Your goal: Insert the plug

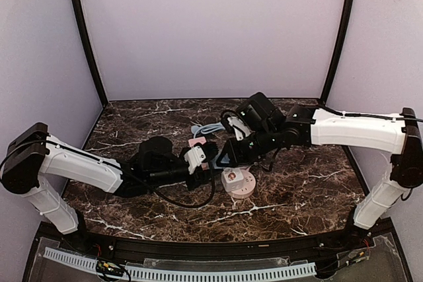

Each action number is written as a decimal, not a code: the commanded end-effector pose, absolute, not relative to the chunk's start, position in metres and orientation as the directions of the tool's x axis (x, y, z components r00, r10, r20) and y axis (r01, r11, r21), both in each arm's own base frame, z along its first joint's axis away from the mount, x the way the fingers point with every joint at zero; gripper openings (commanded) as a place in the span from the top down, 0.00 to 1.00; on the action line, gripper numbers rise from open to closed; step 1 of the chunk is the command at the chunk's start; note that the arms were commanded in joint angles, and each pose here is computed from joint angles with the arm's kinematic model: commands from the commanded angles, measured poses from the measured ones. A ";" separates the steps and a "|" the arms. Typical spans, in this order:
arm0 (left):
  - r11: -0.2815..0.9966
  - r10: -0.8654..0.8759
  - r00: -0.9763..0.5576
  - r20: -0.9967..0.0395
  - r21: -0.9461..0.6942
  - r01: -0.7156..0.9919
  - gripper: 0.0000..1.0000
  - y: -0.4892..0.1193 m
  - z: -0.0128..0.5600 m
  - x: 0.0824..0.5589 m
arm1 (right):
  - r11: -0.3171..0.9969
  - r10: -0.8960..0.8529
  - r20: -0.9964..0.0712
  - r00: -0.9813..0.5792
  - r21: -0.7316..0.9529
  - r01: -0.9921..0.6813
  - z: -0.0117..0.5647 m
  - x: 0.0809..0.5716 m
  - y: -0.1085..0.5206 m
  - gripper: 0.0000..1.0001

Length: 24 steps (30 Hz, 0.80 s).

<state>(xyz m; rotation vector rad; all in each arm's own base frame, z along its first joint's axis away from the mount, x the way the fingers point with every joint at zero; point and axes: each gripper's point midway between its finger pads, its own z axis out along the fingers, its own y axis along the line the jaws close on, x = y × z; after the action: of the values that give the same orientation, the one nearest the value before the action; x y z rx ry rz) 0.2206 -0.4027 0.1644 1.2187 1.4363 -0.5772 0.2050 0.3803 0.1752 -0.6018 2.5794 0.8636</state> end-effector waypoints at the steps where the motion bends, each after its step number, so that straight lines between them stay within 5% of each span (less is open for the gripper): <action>1: 0.336 0.314 0.169 -0.934 0.276 0.901 0.72 -0.410 0.181 0.216 | 0.708 -0.313 -0.468 -0.826 0.465 -0.531 0.178 0.204 0.387 0.90; 3: 0.343 0.315 0.160 -0.935 0.270 0.900 0.51 -0.409 0.180 0.216 | 0.713 -0.316 -0.461 -0.829 0.460 -0.528 0.176 0.203 0.385 0.98; 6: 0.359 0.298 0.162 -0.941 0.267 0.894 0.05 -0.404 0.179 0.214 | 0.735 -0.319 -0.458 -0.830 0.433 -0.522 0.174 0.204 0.379 1.00; 24: 0.648 0.307 0.022 -0.951 0.226 0.727 0.01 -0.351 0.189 0.250 | 0.898 -0.305 -0.362 -0.881 0.199 -0.393 0.164 0.226 0.300 1.00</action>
<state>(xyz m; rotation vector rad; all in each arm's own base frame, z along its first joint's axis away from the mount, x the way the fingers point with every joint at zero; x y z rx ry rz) 0.2410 -0.3676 0.1735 1.0017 1.5139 -0.4361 0.2170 0.3187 0.1572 -0.5500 2.7319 0.4843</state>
